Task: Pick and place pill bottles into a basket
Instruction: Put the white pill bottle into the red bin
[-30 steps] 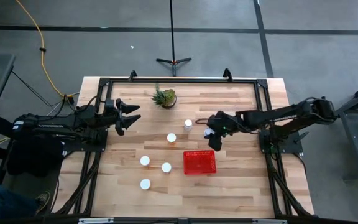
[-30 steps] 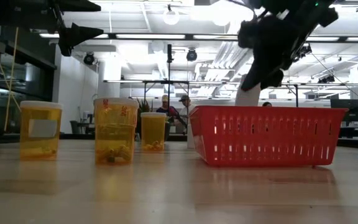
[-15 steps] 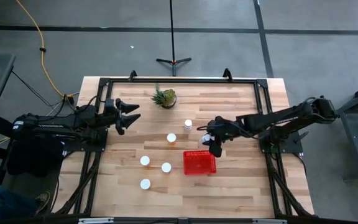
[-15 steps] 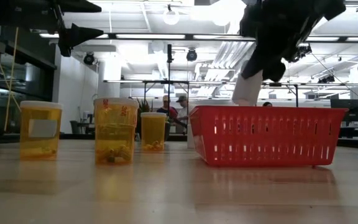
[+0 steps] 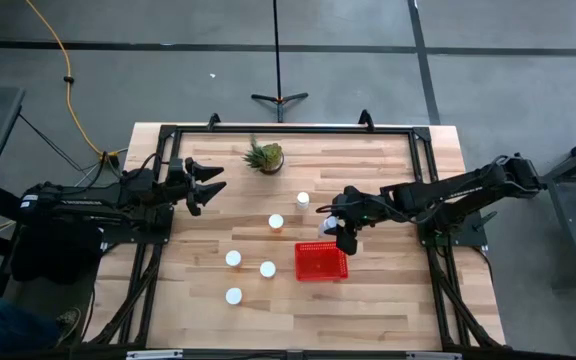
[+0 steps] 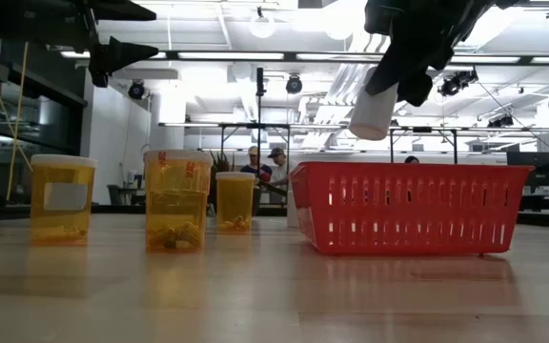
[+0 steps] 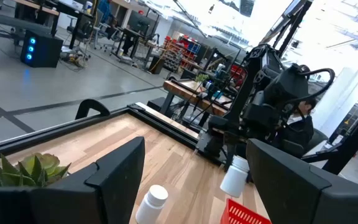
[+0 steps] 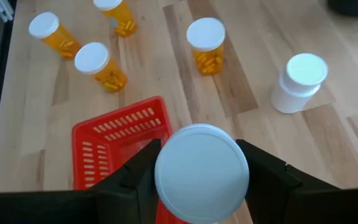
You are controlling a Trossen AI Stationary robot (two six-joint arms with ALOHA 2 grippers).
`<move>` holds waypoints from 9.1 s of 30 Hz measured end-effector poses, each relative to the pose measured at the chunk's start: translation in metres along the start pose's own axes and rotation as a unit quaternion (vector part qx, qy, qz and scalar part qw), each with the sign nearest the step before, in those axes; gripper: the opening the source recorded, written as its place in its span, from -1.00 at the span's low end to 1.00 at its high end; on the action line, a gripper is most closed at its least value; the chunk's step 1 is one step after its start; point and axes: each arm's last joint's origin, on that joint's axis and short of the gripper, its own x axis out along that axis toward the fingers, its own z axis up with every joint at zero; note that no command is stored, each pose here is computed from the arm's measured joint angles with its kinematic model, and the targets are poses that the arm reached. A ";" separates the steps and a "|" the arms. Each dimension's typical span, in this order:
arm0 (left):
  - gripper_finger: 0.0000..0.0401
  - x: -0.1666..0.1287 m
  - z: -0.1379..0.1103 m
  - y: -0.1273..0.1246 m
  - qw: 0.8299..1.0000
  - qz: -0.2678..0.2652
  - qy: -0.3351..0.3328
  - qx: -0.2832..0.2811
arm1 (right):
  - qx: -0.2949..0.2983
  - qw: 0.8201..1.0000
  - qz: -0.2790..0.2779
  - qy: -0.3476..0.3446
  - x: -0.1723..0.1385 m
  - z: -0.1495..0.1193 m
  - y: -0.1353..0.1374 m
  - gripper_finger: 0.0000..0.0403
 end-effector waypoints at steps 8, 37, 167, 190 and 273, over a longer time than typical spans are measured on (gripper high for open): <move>0.57 0.000 0.000 0.000 1.000 0.004 -0.002 0.001 | -0.002 1.000 0.014 0.006 -0.001 -0.006 0.012 -0.16; 0.57 0.000 0.000 0.000 1.000 0.004 -0.002 0.003 | -0.025 0.997 0.049 0.053 0.006 -0.022 0.031 -0.17; 0.57 0.000 0.001 0.001 1.000 0.015 -0.011 -0.012 | -0.178 0.982 -0.061 0.017 0.087 0.060 -0.078 0.33; 0.57 0.000 0.001 0.001 1.000 0.017 -0.009 -0.011 | -0.161 0.983 -0.055 0.064 0.118 0.045 -0.104 0.33; 0.57 0.000 -0.002 0.003 0.999 0.032 0.002 -0.008 | -0.124 0.988 -0.019 0.093 0.065 -0.011 0.055 -0.16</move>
